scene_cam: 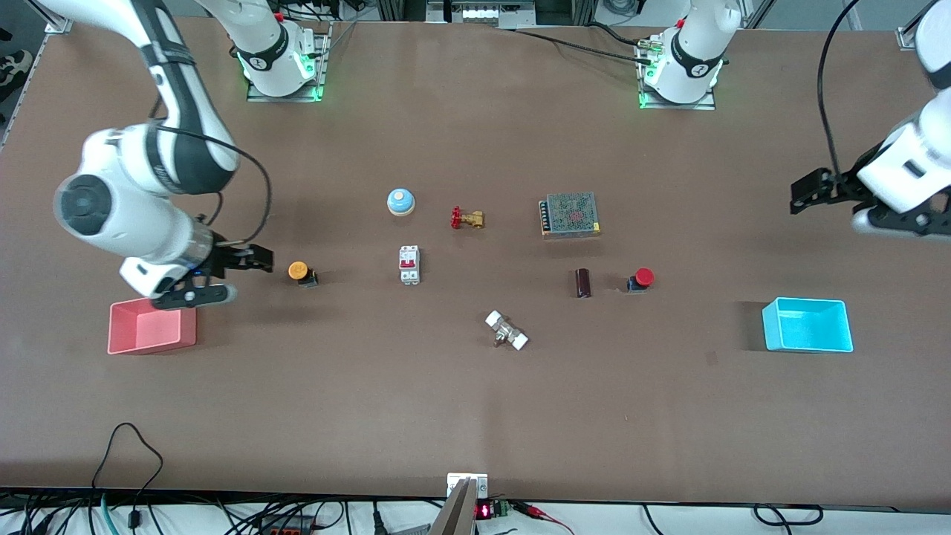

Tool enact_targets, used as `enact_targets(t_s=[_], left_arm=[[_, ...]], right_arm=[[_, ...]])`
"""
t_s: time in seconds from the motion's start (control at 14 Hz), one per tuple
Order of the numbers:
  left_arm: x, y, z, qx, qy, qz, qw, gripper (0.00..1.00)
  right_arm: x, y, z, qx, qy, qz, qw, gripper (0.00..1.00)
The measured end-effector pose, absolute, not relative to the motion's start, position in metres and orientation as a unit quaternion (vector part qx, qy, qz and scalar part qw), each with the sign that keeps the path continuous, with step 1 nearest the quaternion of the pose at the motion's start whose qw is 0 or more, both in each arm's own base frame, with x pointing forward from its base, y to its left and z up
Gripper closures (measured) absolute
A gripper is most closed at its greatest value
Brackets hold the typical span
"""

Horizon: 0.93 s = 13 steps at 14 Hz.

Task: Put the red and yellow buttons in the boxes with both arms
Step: 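Lower the right gripper onto the yellow button while the left gripper reaches the red button, then close the right gripper on the yellow button while the left gripper grasps the red button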

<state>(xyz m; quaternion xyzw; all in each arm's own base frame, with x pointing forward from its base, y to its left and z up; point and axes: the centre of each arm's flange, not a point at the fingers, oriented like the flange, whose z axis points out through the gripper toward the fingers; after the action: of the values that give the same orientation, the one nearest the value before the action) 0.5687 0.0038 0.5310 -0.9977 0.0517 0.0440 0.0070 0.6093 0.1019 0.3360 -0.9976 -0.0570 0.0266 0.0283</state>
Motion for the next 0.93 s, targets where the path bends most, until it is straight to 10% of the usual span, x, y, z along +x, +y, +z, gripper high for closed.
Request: enact_targets(t_s=[0.93], left_arm=[[0.597, -0.153, 0.319, -0.994, 0.056, 0.093, 0.017, 0.00]], right_arm=[[0.580, 0.139, 0.224, -0.997, -0.077, 0.002, 0.013, 0.00]])
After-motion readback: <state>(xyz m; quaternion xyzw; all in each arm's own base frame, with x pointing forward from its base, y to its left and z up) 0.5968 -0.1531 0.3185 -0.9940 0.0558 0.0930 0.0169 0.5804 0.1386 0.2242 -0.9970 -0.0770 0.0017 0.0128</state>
